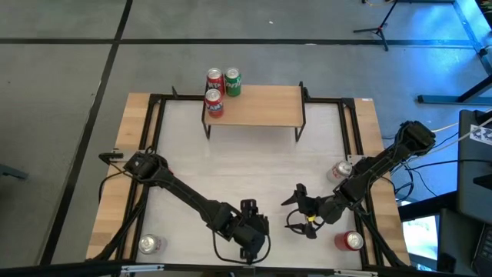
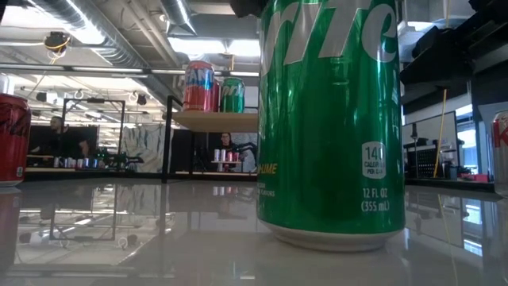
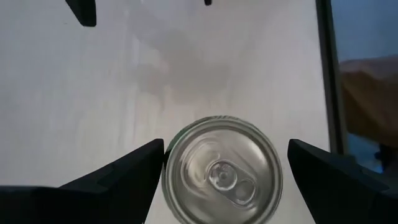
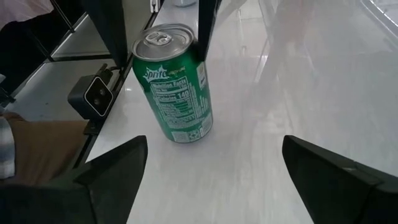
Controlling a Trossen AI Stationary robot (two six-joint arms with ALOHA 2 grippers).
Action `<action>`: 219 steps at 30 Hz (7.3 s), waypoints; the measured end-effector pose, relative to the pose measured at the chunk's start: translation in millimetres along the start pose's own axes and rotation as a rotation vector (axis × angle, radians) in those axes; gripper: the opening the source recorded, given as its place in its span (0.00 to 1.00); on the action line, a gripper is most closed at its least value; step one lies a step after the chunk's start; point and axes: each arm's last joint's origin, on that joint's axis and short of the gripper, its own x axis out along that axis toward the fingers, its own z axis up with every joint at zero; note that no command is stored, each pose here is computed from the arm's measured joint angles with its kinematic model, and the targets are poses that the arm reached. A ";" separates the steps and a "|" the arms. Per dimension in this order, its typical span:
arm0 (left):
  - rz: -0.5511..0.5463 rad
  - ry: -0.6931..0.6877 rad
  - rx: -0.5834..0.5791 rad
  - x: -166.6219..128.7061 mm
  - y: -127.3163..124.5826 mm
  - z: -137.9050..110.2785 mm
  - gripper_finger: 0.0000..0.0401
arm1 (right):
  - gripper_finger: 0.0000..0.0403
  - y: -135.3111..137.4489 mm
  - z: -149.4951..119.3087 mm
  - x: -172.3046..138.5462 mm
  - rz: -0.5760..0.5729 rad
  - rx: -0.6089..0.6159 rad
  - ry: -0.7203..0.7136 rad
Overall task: Place canned beverage on shelf
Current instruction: Put the green soda can aligned with the other green soda can on the shelf, then adjust the red soda can on the shelf
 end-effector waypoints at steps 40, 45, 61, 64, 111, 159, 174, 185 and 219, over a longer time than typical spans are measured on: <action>0.023 0.017 -0.084 -46.6 29.2 25.6 0.75 | 0.92 -0.1 -0.1 0.0 -0.002 -0.035 0.001; 0.097 -0.025 -0.135 -88.6 57.7 41.0 0.75 | 0.92 -4.6 2.0 1.9 -0.015 -0.062 -0.002; 0.285 -0.107 -0.330 -163.2 209.2 69.9 0.75 | 0.92 -71.4 19.5 19.0 -0.195 -0.042 0.047; 0.331 -0.073 -0.377 -165.7 243.0 68.5 0.75 | 0.92 -87.0 23.5 20.6 -0.229 -0.052 0.050; 0.531 0.005 -0.736 -142.9 401.1 31.4 0.79 | 0.92 -157.5 36.2 17.2 -0.416 -0.035 0.057; 0.525 0.021 -0.626 -139.0 403.6 33.2 0.90 | 0.92 -156.5 36.0 17.6 -0.377 -0.031 0.061; 0.481 -0.202 -0.531 -214.0 365.5 52.5 0.90 | 0.92 -156.0 36.2 17.8 -0.362 -0.033 0.060; 0.516 -0.081 -0.332 -221.8 265.2 37.2 0.90 | 0.92 -155.8 37.0 17.9 -0.354 -0.034 0.053; 1.153 0.281 0.237 -94.7 218.0 -83.1 0.89 | 0.92 -155.2 40.0 18.2 -0.342 -0.050 0.026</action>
